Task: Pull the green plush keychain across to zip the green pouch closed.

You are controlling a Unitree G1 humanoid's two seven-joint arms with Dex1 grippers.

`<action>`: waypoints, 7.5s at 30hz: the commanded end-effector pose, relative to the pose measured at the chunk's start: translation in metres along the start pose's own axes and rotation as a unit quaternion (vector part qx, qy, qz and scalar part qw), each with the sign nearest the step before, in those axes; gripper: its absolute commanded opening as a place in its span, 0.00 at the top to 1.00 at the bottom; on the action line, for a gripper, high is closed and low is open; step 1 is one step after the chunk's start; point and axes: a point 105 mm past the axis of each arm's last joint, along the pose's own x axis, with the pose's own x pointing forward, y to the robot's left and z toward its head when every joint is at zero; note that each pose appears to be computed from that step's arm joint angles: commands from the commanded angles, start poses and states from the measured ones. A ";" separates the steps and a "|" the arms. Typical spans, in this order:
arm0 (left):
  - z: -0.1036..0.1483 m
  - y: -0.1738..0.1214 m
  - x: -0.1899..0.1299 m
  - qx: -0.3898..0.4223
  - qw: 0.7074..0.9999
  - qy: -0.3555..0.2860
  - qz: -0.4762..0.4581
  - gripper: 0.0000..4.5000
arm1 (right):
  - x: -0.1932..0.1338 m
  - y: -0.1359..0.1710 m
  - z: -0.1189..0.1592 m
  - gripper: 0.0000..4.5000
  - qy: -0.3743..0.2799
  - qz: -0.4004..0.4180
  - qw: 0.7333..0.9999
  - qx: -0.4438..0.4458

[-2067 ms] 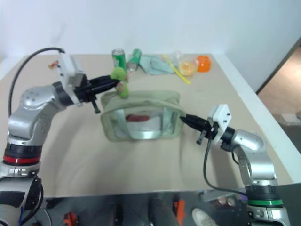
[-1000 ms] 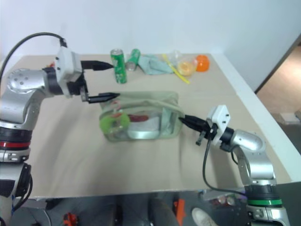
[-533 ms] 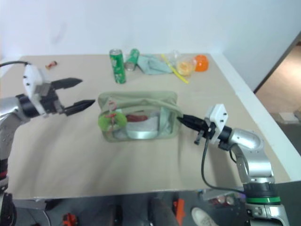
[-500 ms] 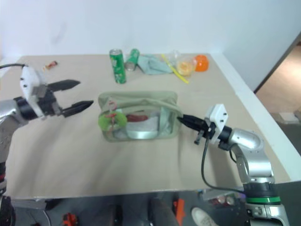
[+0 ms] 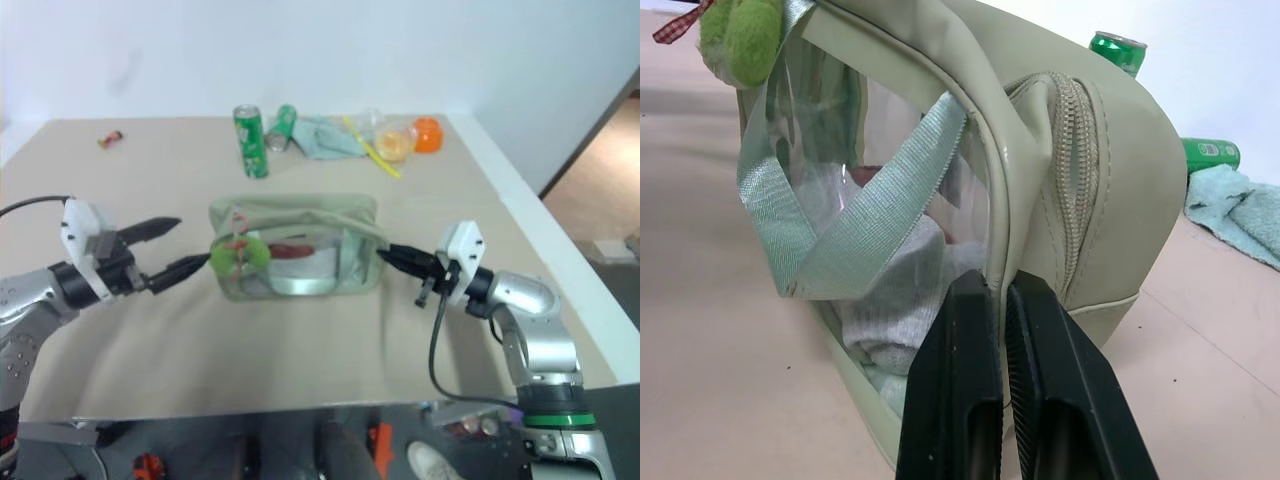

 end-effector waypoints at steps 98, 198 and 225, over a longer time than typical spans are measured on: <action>0.009 -0.045 0.037 -0.012 0.994 -0.040 -0.097 1.00 | 0.075 0.050 0.103 0.09 -0.114 0.137 0.984 0.019; -0.002 -0.042 0.039 -0.005 0.996 -0.019 -0.085 1.00 | 0.073 0.014 0.138 0.99 -0.148 0.093 0.984 -0.047; -0.004 -0.034 0.042 0.007 0.998 -0.014 -0.065 1.00 | 0.060 -0.010 0.147 0.99 -0.142 0.061 0.985 -0.076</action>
